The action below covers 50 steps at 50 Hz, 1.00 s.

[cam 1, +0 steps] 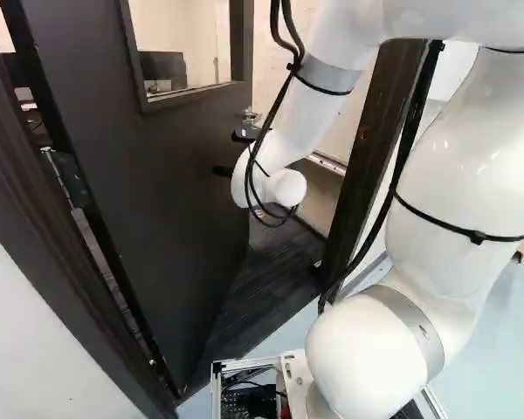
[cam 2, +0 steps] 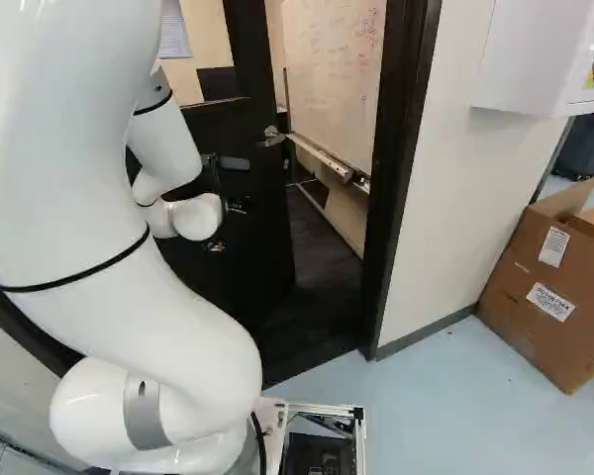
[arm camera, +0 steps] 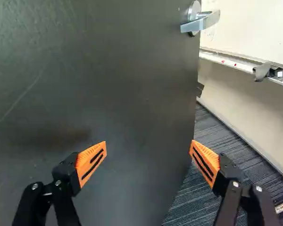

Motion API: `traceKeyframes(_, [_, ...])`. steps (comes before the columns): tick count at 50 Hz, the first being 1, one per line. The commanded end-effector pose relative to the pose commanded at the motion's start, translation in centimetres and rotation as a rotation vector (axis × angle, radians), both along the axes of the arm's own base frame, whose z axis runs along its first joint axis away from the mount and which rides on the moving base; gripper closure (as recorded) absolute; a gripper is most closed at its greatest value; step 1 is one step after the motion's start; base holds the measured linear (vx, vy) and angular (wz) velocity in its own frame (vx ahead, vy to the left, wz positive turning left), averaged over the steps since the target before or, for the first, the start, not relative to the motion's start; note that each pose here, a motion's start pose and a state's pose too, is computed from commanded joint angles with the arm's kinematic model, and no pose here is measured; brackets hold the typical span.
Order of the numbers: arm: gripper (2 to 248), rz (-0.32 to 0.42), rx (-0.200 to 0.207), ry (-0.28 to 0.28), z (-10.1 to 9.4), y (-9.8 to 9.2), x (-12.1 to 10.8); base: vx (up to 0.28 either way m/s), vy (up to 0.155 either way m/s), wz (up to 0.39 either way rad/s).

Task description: Open the door and move inside

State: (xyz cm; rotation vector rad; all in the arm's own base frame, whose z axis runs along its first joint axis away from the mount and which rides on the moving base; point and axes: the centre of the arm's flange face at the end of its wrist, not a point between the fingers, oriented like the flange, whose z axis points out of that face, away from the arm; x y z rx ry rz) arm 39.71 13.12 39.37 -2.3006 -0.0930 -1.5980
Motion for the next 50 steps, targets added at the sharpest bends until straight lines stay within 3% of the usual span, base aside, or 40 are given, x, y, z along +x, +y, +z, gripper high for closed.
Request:
traceKeyframes(6, [3,0.022,-0.032,-0.011,0.0,0.5,-0.2,0.0,0.0,0.0])
traceKeyframes(35, [3,0.13,-0.268,-0.098,0.0,3.4,-0.8,0.0,0.0,0.0])
traceKeyframes(50, [3,0.119,-0.27,-0.097,0.0,5.2,-0.4,0.0,0.0,0.0])
